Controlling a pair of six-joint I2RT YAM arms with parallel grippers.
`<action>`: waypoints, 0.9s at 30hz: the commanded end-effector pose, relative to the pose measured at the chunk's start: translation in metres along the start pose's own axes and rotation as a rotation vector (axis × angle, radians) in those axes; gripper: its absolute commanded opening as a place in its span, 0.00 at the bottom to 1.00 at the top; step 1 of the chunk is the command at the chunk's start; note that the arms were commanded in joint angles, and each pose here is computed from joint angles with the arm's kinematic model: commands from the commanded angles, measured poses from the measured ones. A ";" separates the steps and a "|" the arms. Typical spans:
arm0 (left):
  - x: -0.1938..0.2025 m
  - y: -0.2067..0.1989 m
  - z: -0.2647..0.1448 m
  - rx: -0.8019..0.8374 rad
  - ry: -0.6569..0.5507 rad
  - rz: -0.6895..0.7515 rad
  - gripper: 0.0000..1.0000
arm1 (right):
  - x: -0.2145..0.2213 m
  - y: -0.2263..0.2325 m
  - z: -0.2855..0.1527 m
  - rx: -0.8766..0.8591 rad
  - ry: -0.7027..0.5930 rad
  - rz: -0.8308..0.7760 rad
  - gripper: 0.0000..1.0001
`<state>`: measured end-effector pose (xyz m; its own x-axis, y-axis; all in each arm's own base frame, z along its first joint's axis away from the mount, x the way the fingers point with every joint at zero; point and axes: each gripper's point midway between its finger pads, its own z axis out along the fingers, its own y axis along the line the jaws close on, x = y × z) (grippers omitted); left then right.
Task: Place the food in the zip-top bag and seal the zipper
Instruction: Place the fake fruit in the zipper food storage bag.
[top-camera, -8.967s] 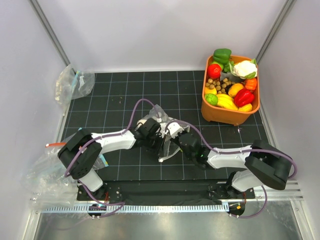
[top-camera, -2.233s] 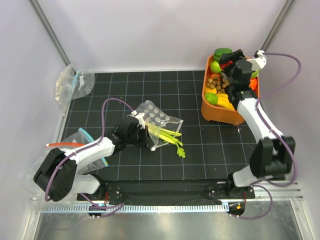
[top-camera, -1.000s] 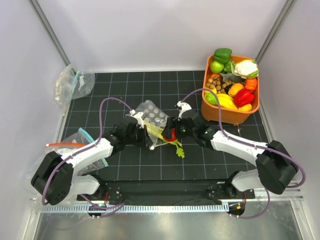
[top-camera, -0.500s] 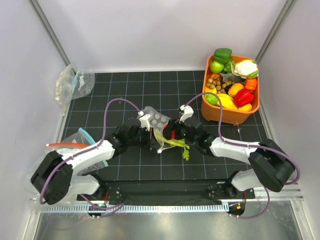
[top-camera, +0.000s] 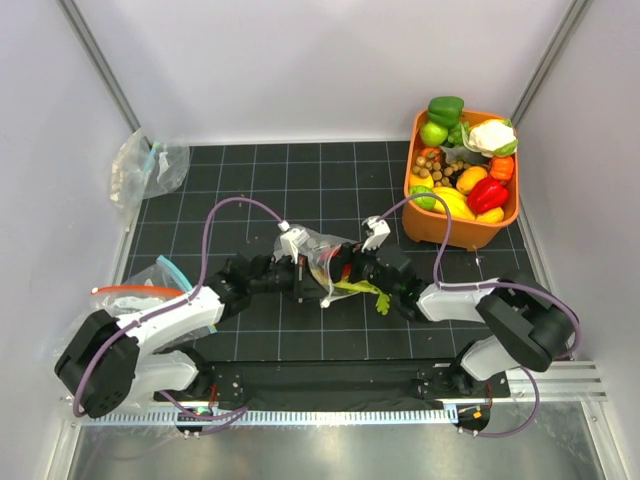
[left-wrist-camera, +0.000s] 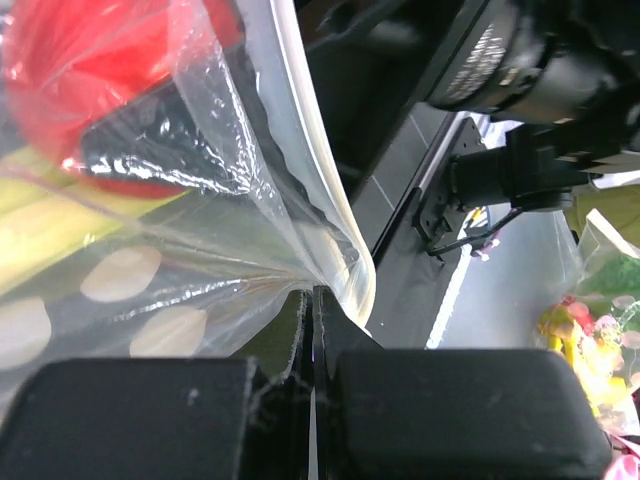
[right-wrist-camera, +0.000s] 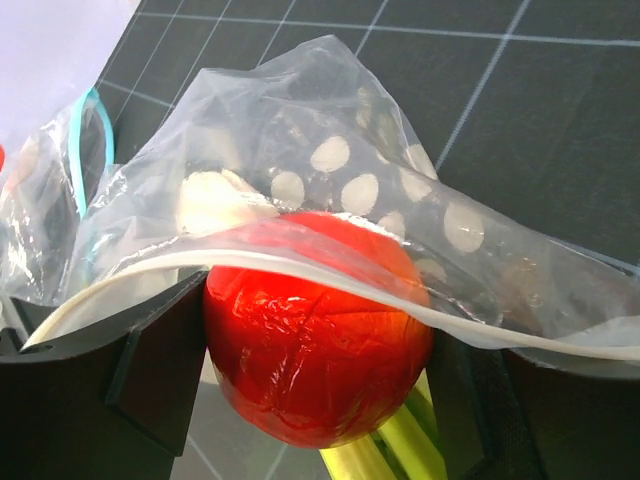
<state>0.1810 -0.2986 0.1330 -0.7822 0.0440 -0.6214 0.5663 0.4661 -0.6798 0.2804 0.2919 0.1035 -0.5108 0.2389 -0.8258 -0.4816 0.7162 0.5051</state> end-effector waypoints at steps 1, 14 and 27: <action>-0.014 -0.028 -0.006 0.120 -0.050 0.052 0.00 | -0.025 0.027 0.006 -0.123 -0.100 0.027 0.84; -0.024 0.017 -0.009 -0.089 -0.109 -0.032 0.00 | -0.060 -0.001 -0.026 0.107 -0.153 -0.043 1.00; -0.032 0.022 -0.023 -0.118 -0.170 -0.037 0.00 | -0.048 -0.014 -0.026 0.190 -0.102 0.029 0.30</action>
<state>0.2084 -0.2687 0.1371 -0.7628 -0.1043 -0.6382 0.4771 0.5754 -0.6643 0.2830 0.2505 0.1252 -0.4784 0.2757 -0.8337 -0.3329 0.8216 0.4628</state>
